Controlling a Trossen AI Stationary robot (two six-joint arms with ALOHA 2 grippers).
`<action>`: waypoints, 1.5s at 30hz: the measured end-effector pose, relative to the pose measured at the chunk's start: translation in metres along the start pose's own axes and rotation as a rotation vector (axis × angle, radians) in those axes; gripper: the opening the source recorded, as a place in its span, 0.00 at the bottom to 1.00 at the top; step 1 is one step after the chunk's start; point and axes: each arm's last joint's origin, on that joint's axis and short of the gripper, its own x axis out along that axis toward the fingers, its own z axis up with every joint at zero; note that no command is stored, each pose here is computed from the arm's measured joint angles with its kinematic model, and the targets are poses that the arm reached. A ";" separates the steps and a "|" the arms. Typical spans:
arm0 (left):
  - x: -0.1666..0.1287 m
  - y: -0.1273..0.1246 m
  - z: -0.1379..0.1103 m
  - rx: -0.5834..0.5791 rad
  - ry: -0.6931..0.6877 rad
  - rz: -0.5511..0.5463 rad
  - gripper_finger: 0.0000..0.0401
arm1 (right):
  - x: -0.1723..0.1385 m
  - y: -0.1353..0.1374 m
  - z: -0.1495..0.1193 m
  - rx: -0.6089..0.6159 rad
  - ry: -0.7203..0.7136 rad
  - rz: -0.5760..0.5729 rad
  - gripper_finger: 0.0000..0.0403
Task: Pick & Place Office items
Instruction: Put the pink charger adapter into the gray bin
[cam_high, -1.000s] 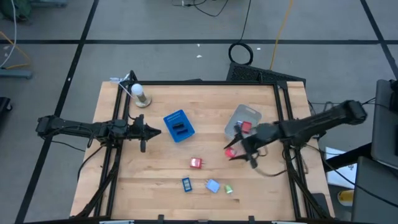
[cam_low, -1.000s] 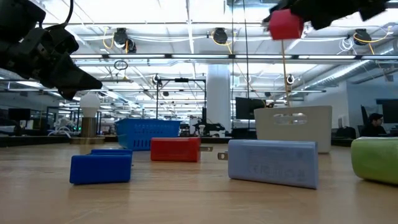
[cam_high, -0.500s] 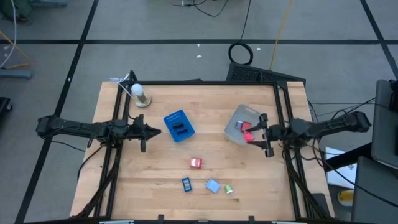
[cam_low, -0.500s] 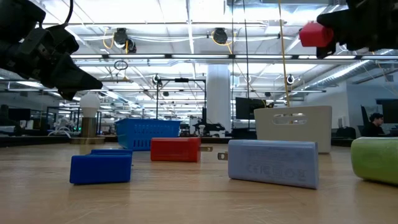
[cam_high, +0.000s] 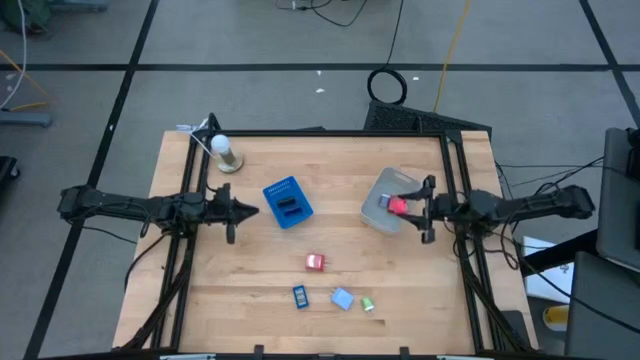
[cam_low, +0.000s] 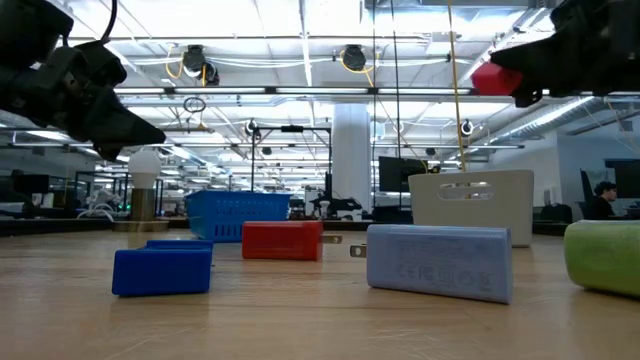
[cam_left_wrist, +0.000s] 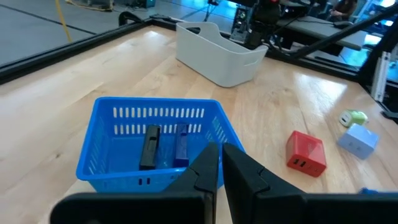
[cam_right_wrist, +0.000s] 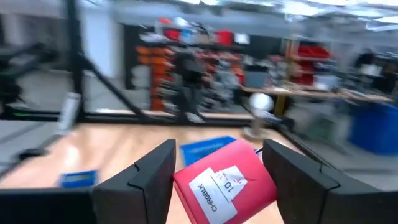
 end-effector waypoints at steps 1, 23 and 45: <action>0.000 0.000 0.000 -0.002 -0.004 0.007 0.05 | 0.003 -0.001 0.001 -0.005 0.024 -0.020 0.52; 0.000 0.000 0.000 -0.037 -0.002 0.010 0.05 | 0.060 -0.044 -0.035 -0.028 0.855 -0.500 0.52; 0.000 0.000 0.000 -0.030 0.004 0.005 0.05 | 0.059 -0.044 -0.053 0.024 1.000 -0.450 0.57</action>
